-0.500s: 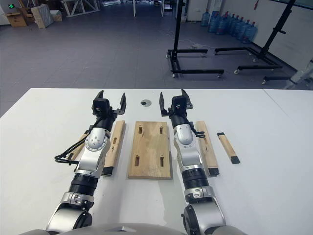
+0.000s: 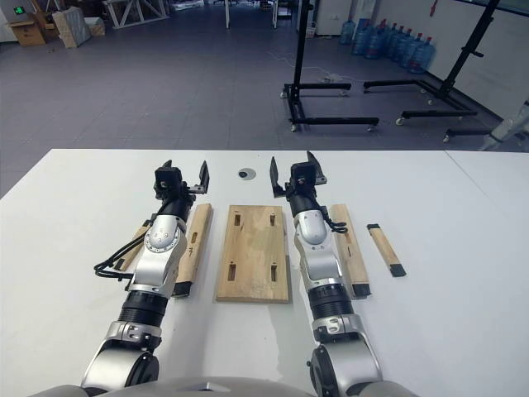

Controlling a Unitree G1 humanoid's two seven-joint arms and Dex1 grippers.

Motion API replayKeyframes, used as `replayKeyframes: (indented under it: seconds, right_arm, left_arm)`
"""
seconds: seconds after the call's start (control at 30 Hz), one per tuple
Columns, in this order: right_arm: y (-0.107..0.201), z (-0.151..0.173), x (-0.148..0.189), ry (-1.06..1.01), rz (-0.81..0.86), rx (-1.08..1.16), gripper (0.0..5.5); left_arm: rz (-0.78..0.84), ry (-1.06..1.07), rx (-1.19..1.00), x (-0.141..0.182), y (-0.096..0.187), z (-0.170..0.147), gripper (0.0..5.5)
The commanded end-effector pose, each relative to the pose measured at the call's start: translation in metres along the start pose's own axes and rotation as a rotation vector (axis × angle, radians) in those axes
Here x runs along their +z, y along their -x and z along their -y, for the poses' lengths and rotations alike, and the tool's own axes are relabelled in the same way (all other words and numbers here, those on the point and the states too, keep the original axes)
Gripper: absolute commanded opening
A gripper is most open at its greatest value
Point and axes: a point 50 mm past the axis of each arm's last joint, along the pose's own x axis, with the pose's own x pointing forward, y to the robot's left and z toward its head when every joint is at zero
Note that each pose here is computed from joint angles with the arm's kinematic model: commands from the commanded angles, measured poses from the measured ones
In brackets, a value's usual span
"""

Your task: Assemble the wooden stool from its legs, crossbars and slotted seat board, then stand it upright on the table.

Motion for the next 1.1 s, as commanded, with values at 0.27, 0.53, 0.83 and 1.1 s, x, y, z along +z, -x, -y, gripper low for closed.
replayKeyframes:
  seconds: [0.27, 0.53, 0.83, 1.1]
  right_arm:
    - [-0.004, 0.004, 0.002, -0.027, -0.012, 0.000, 4.36]
    - [-0.005, 0.004, 0.004, -0.028, -0.011, 0.008, 4.36]
    - [-0.007, 0.023, 0.005, -0.051, -0.050, -0.047, 4.36]
    - [0.043, 0.159, -0.001, -0.034, -0.301, -0.193, 4.36]
  left_arm:
    - [-0.032, -0.062, -0.034, 0.003, -0.005, 0.002, 4.42]
    - [-0.016, -0.025, -0.069, 0.004, -0.003, 0.005, 4.42]
    - [-0.010, -0.086, -0.057, 0.004, -0.001, 0.005, 4.42]
    - [0.019, -0.087, -0.030, 0.005, 0.018, 0.007, 4.42]
